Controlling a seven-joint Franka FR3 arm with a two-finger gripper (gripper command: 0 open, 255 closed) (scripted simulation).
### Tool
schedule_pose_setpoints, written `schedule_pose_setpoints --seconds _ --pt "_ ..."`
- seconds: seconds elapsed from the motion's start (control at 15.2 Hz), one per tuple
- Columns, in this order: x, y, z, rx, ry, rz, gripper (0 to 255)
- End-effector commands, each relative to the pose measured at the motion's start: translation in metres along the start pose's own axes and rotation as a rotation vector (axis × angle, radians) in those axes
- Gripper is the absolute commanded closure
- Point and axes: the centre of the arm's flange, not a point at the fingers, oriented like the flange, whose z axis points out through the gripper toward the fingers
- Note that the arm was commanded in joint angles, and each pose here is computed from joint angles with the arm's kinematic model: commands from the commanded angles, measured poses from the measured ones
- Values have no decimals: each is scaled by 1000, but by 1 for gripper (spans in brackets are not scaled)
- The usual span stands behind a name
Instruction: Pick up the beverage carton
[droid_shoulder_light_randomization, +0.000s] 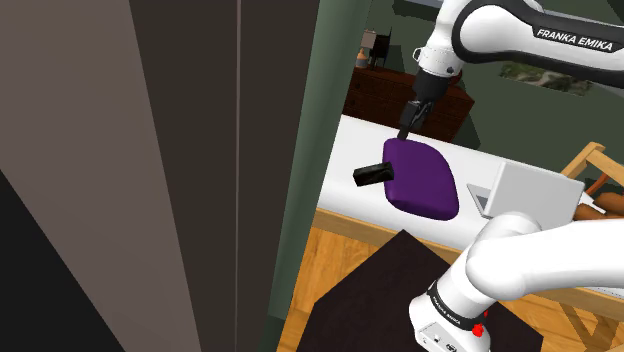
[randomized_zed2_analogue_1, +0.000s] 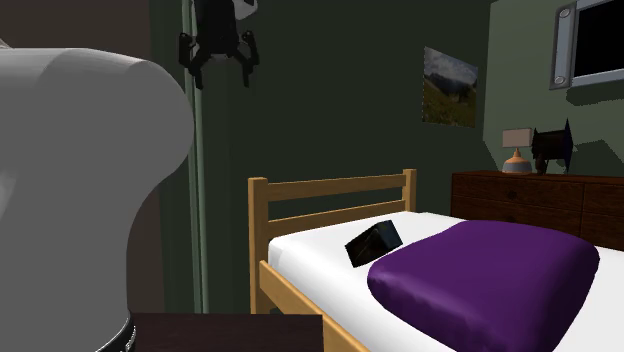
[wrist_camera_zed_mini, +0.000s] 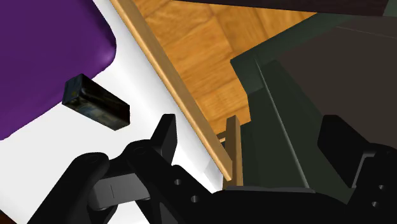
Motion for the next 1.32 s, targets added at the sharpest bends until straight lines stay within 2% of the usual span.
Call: schedule_pose_setpoints --seconds 0.0,1.25 --pt "0 0 0 0 0 0 0" --pt "47 190 159 12 -28 -200 0"
